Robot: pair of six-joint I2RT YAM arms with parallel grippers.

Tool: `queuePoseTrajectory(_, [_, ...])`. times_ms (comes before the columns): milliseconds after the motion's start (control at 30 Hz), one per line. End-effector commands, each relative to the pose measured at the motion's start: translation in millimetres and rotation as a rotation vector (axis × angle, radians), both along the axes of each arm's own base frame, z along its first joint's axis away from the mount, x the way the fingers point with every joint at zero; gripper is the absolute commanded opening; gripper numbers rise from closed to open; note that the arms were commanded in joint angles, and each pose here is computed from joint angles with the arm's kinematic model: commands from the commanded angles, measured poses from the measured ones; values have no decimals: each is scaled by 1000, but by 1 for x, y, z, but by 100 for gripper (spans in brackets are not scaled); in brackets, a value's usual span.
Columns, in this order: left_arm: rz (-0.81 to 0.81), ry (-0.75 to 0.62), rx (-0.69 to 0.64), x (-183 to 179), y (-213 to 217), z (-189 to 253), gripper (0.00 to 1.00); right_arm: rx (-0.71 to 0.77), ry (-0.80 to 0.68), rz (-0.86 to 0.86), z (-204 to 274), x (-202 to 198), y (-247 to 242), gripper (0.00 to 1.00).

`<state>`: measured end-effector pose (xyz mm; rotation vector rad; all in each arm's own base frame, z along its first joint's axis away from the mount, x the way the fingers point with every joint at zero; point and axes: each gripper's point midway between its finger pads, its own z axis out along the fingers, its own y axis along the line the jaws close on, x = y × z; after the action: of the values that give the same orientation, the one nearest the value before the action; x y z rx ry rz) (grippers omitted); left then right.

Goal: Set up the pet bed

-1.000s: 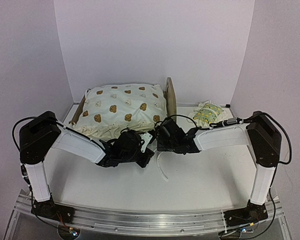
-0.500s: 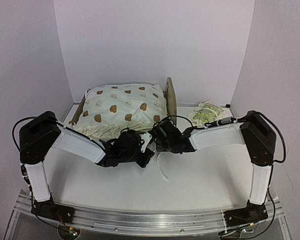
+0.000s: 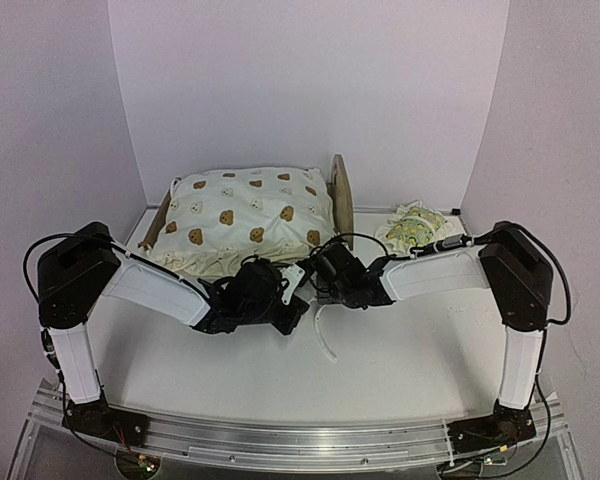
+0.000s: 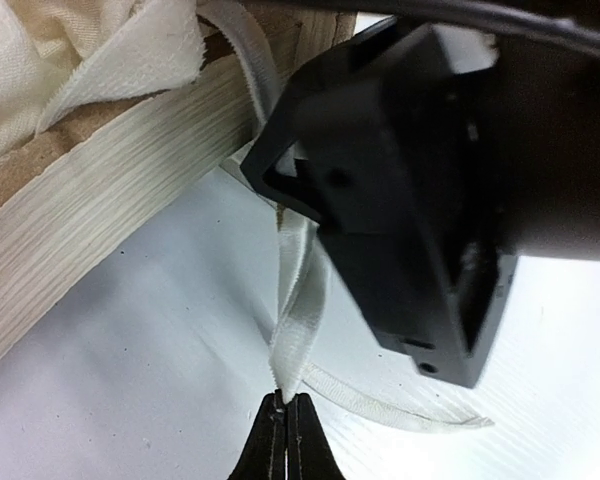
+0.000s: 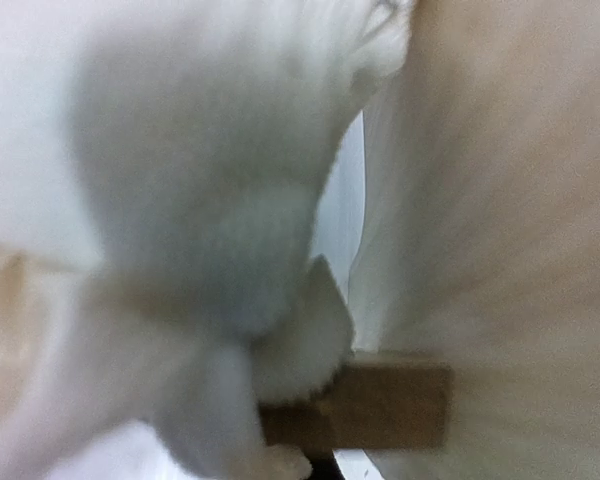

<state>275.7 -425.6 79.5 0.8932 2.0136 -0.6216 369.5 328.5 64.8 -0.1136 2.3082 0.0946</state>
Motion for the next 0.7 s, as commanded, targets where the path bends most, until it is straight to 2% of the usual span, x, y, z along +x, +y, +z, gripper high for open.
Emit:
queuePoseTrajectory(0, [0,-54,-34,10,-7,29,0,85,-46,8,39,-3,-1,0])
queuePoseTrajectory(300, [-17,-83,-44,30,-30,47,0,139,-2,89,48,-22,2,0])
queuePoseTrajectory(667, [-39,-73,-27,53,-57,36,0,172,2,146,65,-38,-4,0])
